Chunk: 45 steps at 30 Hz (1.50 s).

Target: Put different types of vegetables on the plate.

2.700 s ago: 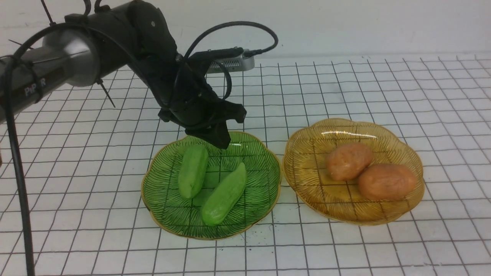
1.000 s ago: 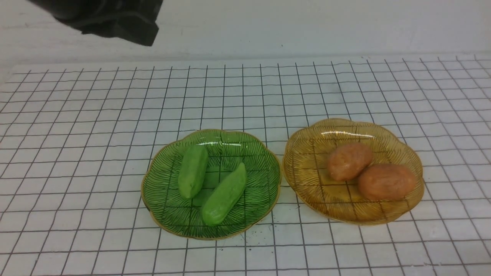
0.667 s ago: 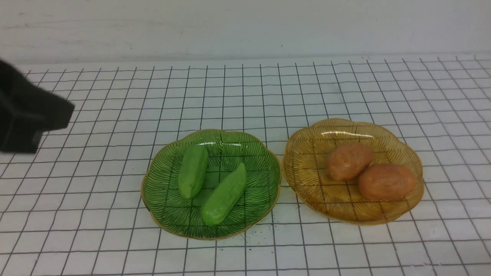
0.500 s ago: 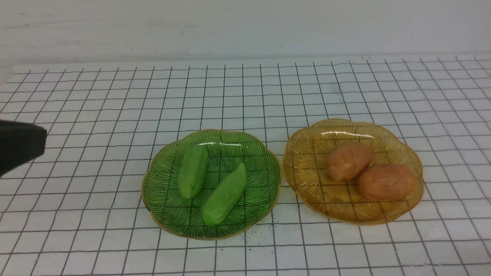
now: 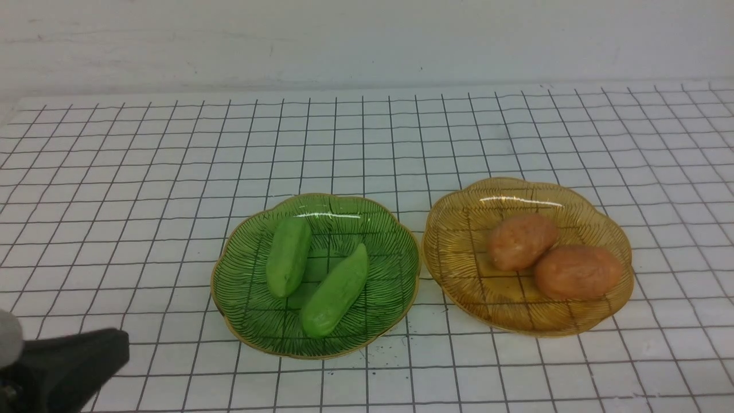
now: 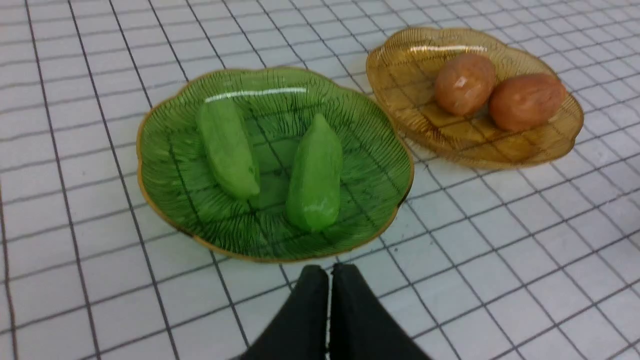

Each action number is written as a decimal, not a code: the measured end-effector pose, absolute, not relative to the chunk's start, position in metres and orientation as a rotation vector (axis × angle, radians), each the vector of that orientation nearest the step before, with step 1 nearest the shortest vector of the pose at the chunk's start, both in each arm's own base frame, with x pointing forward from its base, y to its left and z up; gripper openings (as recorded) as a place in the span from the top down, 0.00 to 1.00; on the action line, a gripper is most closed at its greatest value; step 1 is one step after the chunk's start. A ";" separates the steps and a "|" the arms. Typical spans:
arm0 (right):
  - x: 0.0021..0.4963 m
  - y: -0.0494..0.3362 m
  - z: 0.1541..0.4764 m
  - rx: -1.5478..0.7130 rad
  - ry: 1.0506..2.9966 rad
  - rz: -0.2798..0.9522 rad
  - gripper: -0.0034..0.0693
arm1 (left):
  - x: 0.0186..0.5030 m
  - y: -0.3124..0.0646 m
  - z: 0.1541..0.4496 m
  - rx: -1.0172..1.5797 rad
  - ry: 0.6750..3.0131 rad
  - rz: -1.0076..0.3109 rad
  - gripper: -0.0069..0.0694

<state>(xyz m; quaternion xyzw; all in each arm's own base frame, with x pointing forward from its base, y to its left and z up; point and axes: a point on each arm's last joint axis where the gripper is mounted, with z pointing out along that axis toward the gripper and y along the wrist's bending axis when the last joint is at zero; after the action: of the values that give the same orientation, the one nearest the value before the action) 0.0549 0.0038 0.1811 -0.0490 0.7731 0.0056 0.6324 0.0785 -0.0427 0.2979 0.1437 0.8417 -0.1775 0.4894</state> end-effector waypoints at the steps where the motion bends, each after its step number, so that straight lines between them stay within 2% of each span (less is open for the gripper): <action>1: 0.055 0.004 0.181 -0.112 1.769 0.013 0.97 | 0.079 -0.043 0.297 0.349 2.048 -0.431 0.92; 4: 0.055 0.004 0.181 -0.112 1.769 0.013 0.97 | 0.079 -0.043 0.279 0.352 2.102 -0.425 0.92; 11: 0.055 0.004 0.181 -0.112 1.769 0.013 0.97 | 0.075 -0.040 0.269 0.341 2.071 -0.413 0.92; 14: 0.055 0.004 0.181 -0.112 1.769 0.013 0.97 | 0.061 -0.028 0.260 0.310 1.910 -0.323 0.92; 18: 0.055 0.004 0.181 -0.112 1.769 0.013 0.97 | 0.051 -0.018 0.246 0.219 1.840 -0.238 0.92; 22: 0.055 0.004 0.181 -0.112 1.769 0.013 0.97 | 0.046 -0.008 0.209 0.080 1.850 -0.125 0.92; 29: 0.055 0.004 0.181 -0.112 1.769 0.013 0.97 | 0.049 -0.006 0.169 0.022 1.950 -0.092 0.92; 45: 0.055 0.004 0.181 -0.112 1.769 0.013 0.97 | 0.051 -0.009 0.170 0.081 1.911 -0.141 0.92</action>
<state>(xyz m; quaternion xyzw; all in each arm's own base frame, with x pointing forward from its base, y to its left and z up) 0.0549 0.0038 0.1811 -0.0490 0.7732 0.0056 0.6322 0.0506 -0.0089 0.1699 0.0347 0.8156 -0.0602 0.5744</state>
